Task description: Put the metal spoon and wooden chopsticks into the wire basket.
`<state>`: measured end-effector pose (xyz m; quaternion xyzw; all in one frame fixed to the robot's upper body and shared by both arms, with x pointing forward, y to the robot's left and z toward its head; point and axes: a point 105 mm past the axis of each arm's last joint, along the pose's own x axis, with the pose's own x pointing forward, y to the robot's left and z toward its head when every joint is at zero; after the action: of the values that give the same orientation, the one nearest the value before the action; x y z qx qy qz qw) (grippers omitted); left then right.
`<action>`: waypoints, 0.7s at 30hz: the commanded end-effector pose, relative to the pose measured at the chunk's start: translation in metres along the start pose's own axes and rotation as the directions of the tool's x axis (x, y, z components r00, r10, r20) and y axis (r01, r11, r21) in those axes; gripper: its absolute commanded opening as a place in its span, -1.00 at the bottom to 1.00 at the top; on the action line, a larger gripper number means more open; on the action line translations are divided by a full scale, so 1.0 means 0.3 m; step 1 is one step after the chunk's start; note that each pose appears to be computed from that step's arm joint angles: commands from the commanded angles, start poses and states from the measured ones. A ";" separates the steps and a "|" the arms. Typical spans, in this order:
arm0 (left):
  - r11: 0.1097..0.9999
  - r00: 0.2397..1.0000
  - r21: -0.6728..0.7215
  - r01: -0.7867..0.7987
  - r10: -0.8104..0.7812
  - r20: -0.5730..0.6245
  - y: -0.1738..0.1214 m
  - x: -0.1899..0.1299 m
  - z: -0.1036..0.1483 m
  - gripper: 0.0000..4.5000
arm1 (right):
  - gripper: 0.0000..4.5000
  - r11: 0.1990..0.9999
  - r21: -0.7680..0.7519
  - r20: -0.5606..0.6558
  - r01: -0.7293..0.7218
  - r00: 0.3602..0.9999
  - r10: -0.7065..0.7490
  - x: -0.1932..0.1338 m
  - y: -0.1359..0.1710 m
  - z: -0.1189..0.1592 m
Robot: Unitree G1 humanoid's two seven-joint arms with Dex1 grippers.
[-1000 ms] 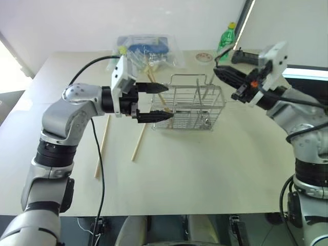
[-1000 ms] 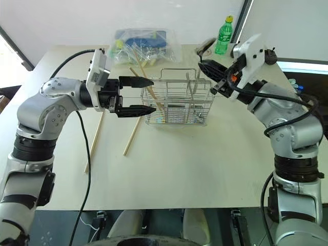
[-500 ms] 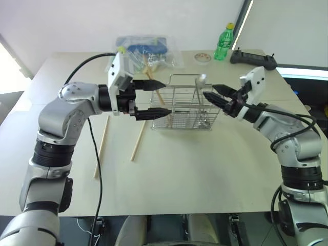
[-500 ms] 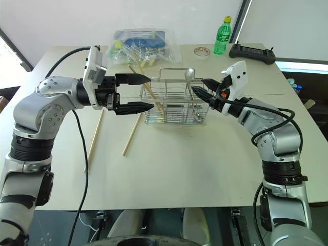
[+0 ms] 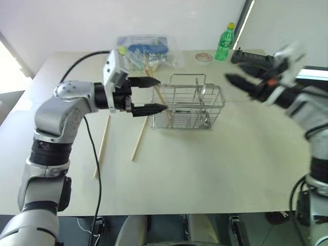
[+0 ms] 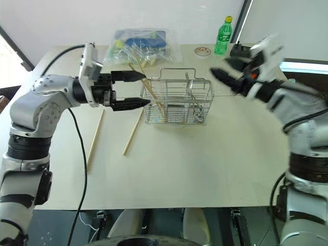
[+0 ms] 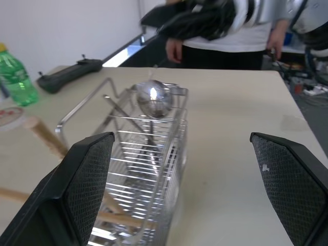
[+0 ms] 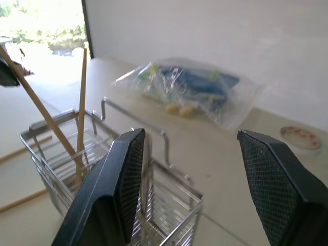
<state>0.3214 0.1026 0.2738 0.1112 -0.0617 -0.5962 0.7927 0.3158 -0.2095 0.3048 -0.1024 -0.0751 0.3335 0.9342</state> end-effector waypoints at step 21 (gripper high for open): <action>0.673 0.550 -0.014 -0.739 0.592 -0.590 0.357 -0.362 -0.292 1.00 | 0.30 0.949 -0.012 -0.158 -0.316 0.937 0.311 -0.130 0.298 -0.032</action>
<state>0.4061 0.2337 0.2085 0.1422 0.2043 -0.2372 0.9390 0.2366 -0.1697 0.2654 -0.1503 0.0253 0.4747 0.8668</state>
